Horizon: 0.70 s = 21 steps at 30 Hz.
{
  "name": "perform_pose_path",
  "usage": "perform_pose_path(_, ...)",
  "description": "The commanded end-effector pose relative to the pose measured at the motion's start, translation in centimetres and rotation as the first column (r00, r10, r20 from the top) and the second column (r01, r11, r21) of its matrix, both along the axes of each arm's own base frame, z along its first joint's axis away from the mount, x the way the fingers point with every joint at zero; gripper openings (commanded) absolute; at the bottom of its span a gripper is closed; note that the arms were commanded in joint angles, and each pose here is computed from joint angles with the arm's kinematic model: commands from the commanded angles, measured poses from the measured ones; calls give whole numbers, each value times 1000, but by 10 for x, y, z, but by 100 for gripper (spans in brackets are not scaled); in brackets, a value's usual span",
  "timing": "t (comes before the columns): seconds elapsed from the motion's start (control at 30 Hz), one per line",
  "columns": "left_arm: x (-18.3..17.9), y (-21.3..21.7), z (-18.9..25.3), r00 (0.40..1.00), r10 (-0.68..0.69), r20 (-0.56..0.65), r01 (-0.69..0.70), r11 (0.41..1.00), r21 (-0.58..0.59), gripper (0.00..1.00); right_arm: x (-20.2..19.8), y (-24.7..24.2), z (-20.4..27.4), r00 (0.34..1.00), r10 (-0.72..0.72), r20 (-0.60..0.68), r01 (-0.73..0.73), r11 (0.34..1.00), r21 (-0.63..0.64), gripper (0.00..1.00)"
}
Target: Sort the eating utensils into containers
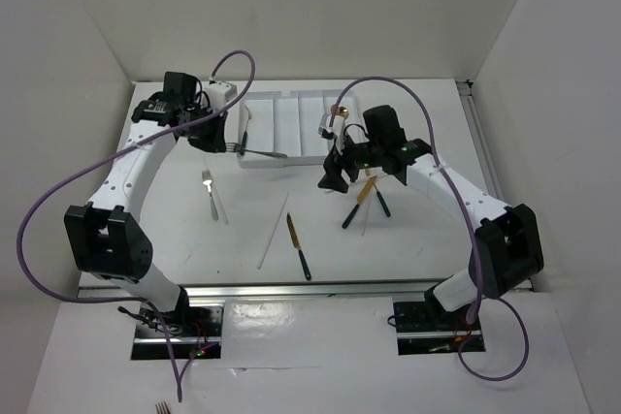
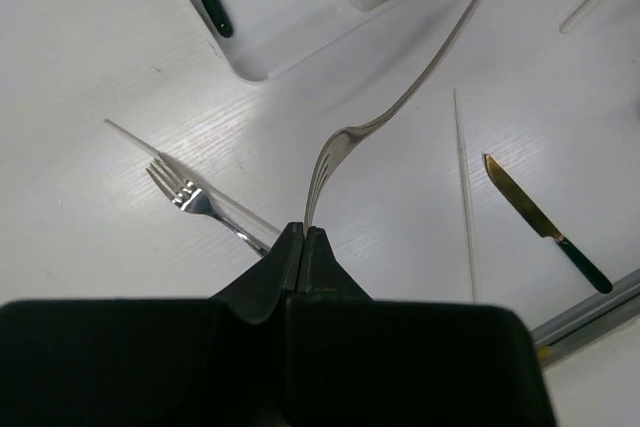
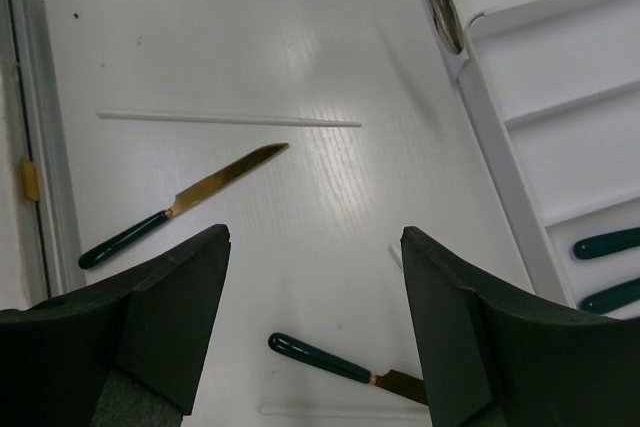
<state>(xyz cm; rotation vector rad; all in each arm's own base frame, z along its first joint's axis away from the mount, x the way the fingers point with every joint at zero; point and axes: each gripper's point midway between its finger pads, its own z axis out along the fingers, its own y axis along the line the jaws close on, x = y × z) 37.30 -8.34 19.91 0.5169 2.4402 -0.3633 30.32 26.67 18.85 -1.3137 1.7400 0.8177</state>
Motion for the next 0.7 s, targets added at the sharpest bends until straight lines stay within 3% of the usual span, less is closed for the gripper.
perform_pose_path(0.0,9,-9,16,994,-72,79,68,996,53,0,9,-2,15,991,-49,127,48,999,12,77)
perform_pose_path(0.13,0,-35,21,975,-219,30,219,976,-7,0,7,9,23,968,-55,243,54,998,11,77)
perform_pose_path(0.2,7,-37,22,974,-227,13,226,974,10,0,8,10,19,971,-54,235,54,999,5,77)
perform_pose_path(0.33,52,-2,36,991,-76,110,51,976,213,0,7,7,13,974,-66,216,69,998,-8,77)
perform_pose_path(0.47,83,9,62,956,0,294,-87,955,284,0,6,3,17,967,-93,236,95,995,2,77)
perform_pose_path(0.67,120,5,77,884,-98,457,-147,870,471,0,4,1,12,971,-91,222,95,995,-9,77)
